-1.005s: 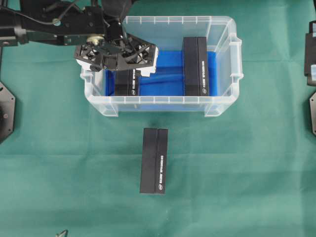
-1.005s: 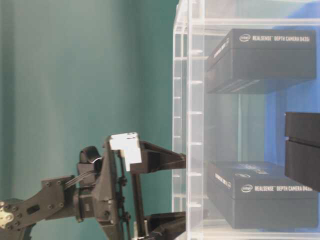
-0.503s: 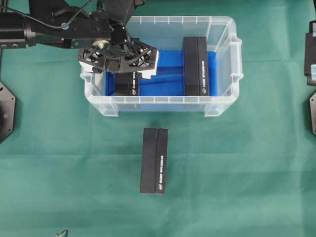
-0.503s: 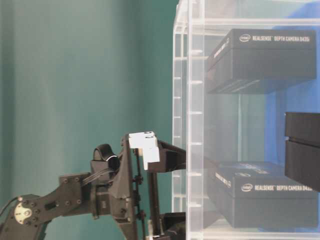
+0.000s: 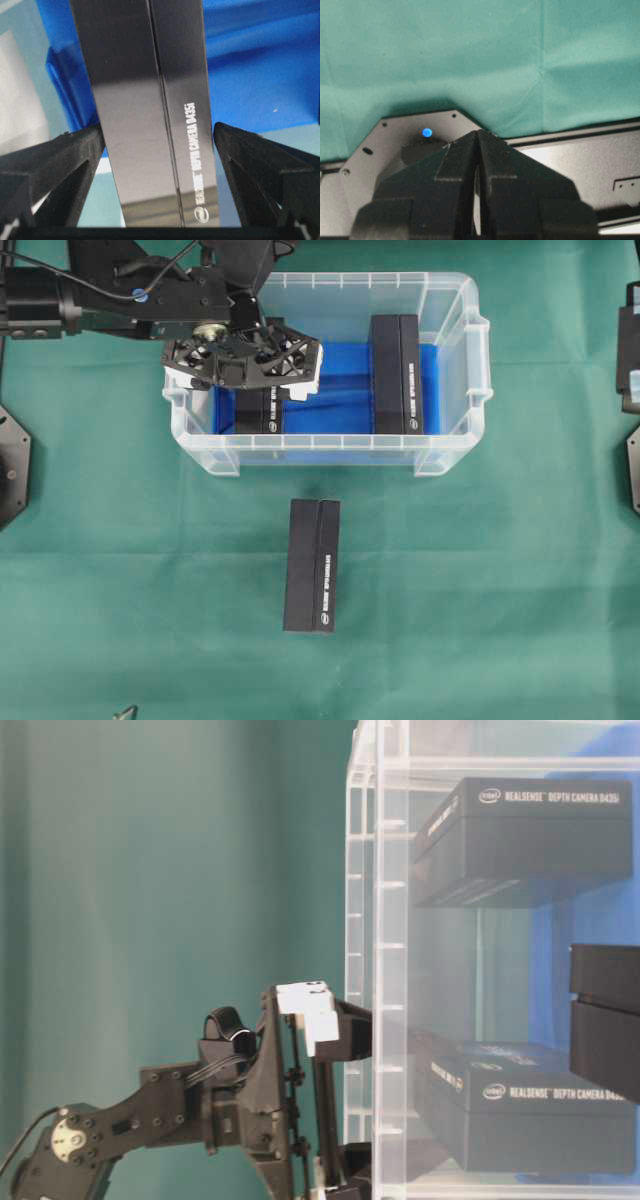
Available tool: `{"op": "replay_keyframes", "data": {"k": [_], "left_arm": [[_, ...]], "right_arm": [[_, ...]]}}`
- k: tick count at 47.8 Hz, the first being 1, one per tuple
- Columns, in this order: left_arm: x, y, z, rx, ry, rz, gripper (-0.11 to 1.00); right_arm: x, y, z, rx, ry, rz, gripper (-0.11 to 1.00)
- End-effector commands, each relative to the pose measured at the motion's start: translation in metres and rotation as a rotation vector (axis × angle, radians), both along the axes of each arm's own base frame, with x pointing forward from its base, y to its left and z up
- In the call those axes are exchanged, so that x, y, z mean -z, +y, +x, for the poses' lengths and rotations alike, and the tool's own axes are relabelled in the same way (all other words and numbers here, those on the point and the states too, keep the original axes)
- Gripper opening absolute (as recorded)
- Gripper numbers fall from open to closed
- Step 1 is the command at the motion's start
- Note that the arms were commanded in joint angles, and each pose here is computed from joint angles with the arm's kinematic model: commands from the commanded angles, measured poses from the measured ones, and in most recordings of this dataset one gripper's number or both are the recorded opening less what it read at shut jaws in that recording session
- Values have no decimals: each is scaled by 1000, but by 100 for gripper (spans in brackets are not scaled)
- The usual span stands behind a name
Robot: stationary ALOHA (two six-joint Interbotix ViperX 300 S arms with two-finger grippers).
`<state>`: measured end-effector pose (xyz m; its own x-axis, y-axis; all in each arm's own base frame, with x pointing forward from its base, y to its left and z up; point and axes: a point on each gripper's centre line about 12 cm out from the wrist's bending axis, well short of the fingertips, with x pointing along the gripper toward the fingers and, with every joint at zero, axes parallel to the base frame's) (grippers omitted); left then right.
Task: Take the box out of the case with the left arm.
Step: 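Lower the left gripper around the left box and close on it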
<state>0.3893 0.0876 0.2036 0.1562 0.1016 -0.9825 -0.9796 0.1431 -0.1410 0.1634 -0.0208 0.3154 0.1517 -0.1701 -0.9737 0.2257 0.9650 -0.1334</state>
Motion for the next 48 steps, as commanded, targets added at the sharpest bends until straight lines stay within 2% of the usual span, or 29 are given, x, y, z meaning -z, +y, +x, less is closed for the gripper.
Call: {"op": "replay_keyframes", "data": {"k": [1,30,34,39,48], "left_arm": [[-5,2,3,1,-26,10,87],[11,2,4,-3,-12,5,86],[10,2,5,1,-27,8,81],[10,0,7,8,-42,9,64],[10,-2,7,10,-45,2,63]], "right_arm": [[-3,0,1,1,-14,0,0],[-2,0,1,1,-9,0,0],[-2,0,1,1,-11,0,0],[-2,0,1,1,-11,0,0],[-2,0,1,1,-11,0,0]]}}
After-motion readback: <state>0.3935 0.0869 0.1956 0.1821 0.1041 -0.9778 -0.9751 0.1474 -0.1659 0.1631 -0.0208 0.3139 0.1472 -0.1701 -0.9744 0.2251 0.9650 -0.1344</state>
